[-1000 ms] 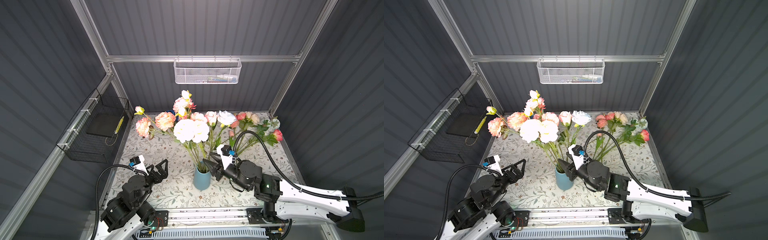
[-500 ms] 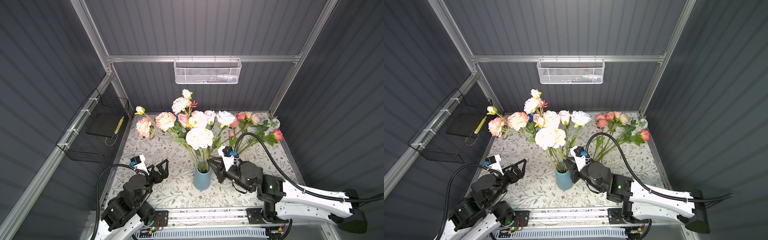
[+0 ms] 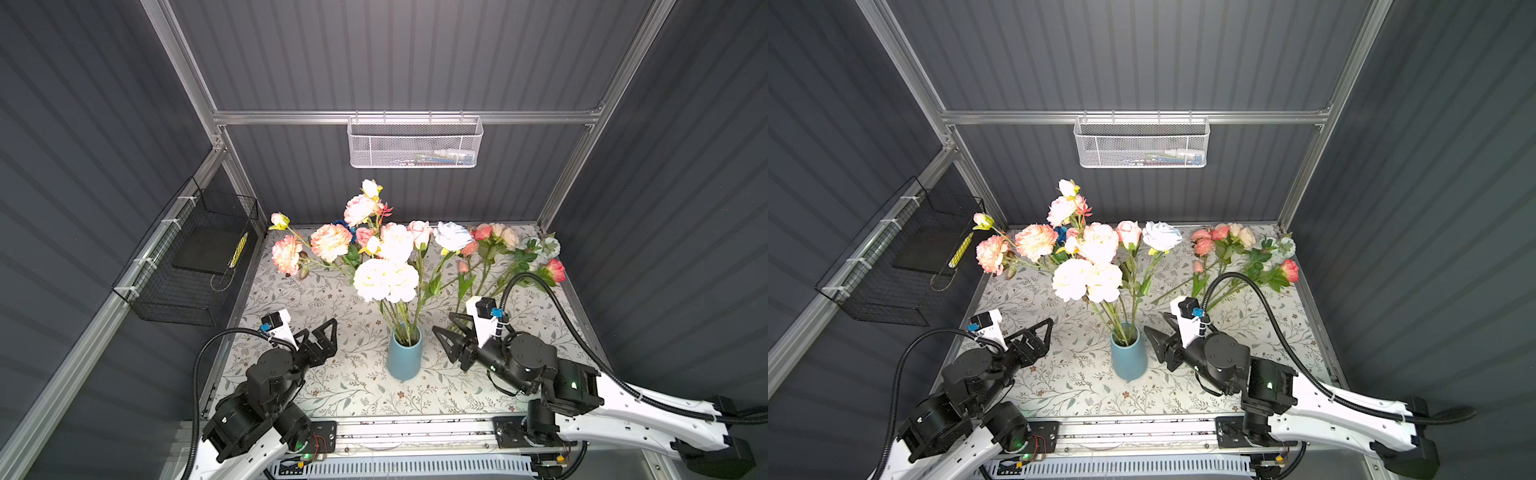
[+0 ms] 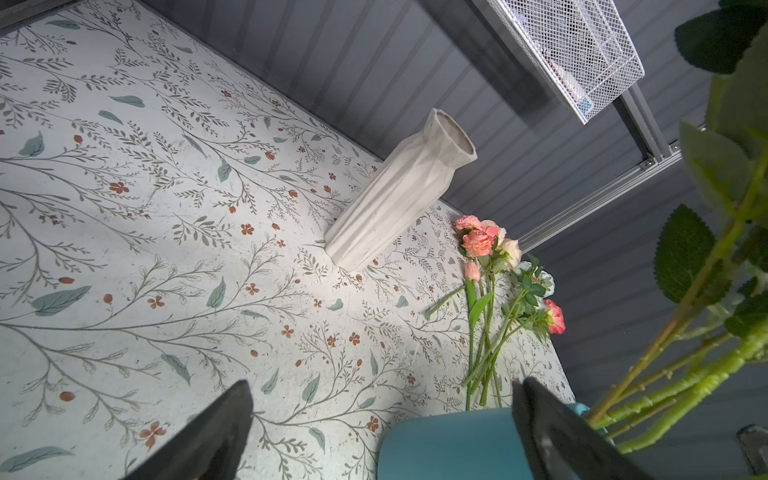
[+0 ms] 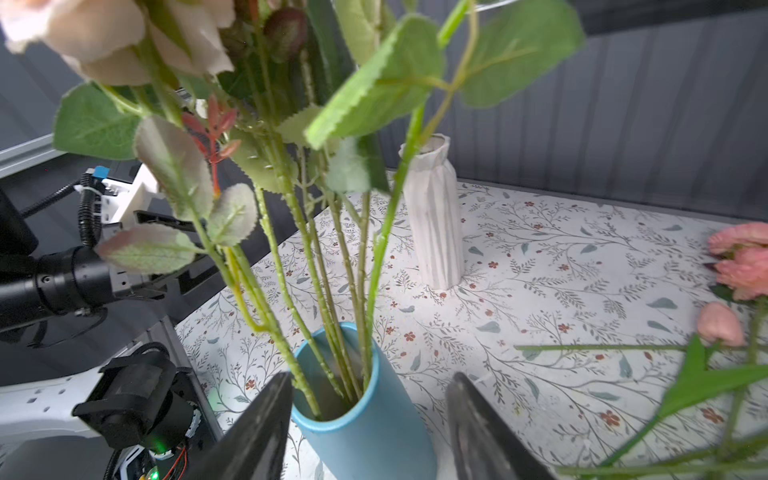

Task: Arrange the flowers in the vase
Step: 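Open the right gripper and draw it back from the vase, then move the right gripper down to the loose bunch of stems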

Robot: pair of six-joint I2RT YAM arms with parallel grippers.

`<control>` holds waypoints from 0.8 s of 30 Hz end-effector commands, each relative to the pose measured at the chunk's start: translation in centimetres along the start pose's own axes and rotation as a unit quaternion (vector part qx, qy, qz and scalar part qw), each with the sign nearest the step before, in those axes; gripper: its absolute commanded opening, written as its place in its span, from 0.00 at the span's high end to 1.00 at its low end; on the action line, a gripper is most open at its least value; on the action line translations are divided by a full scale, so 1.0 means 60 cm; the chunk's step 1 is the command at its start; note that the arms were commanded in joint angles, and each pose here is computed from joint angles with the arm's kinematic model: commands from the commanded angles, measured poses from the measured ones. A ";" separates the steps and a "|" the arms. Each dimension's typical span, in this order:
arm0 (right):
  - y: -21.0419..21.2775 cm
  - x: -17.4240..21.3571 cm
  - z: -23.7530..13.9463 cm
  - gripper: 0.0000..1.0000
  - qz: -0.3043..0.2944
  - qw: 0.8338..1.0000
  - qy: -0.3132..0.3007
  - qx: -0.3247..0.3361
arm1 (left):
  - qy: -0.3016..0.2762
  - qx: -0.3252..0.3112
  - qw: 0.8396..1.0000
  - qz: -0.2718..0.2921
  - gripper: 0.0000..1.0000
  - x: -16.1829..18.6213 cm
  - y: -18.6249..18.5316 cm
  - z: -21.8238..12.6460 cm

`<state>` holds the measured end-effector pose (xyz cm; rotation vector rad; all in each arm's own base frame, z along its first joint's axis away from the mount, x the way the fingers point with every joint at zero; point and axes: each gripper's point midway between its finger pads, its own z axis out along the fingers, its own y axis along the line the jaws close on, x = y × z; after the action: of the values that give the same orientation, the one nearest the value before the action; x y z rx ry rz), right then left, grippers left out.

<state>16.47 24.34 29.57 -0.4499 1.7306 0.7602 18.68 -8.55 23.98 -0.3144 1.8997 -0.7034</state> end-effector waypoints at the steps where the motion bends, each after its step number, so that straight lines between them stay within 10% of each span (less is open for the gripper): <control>1: -0.059 0.044 0.000 0.40 0.018 0.996 0.024 0.078 | -0.006 0.002 1.000 -0.001 0.00 -0.001 0.000 0.002; 16: -0.373 0.187 0.032 0.60 0.301 0.900 0.122 0.292 | -0.001 -0.005 1.000 0.000 0.00 0.006 0.009 0.001; 24: -0.497 0.221 0.090 0.64 0.339 0.864 0.175 0.328 | -0.001 -0.004 1.000 -0.001 0.00 0.007 0.010 -0.002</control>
<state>32.93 6.17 7.23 0.6474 2.3939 0.4142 18.60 -8.47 23.67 -0.3145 1.9018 -0.7021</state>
